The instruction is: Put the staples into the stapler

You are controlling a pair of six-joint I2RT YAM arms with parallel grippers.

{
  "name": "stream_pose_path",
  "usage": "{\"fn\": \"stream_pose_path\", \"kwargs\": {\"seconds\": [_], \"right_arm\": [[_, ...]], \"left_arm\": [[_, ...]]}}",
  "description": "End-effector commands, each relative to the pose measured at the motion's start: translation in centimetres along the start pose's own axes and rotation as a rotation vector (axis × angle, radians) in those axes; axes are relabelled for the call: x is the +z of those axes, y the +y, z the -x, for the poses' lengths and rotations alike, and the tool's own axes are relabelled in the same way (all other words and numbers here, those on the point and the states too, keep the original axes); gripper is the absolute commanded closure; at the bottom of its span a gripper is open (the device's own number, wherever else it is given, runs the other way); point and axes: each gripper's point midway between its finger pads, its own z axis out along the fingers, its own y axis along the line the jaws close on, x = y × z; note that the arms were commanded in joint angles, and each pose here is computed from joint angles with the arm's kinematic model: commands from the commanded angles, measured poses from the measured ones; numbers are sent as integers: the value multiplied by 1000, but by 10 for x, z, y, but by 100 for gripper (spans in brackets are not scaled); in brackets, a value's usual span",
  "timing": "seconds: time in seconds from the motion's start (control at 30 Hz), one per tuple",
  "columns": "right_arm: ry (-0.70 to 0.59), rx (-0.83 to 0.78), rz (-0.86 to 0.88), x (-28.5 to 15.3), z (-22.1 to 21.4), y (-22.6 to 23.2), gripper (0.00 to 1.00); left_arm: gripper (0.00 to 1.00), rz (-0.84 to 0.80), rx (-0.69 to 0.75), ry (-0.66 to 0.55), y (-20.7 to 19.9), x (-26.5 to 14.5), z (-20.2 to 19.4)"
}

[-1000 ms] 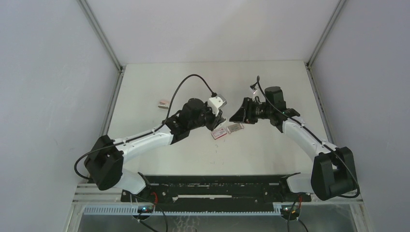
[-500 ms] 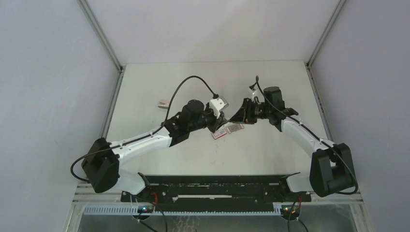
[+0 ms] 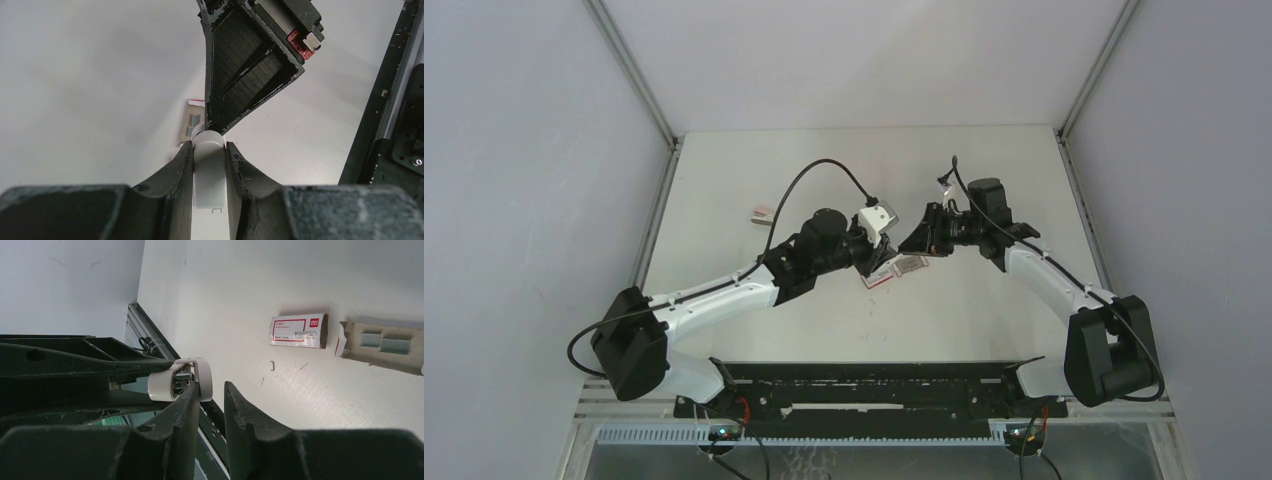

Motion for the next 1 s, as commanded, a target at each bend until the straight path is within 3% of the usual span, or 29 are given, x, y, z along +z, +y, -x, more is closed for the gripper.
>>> {"fn": "stream_pose_path", "kwargs": {"seconds": [0.0, 0.2, 0.33, 0.4, 0.6, 0.77, 0.97], "right_arm": [[-22, -48, 81, 2, 15, 21, 76], [-5, -45, 151, 2, 14, 32, 82], [-10, -53, 163, 0, 15, 35, 97], [-21, -55, 156, 0, 17, 34, 100], [-142, -26, 134, -3, 38, 23, 100], [-306, -34, 74, -8, 69, 8, 100], [-488, -56, -120, -4, 103, -29, 100]], "left_arm": [[100, -39, 13, -103, -13, -4, 30], [100, -31, 21, -104, -11, -2, 30], [100, -16, 28, -102, -8, 0, 30], [98, 0, 28, -99, -5, 1, 30], [36, 53, -25, -131, 3, 1, 46], [18, 110, -82, -186, 11, -4, 66], [12, 389, -338, -151, 64, -7, 65]]}}
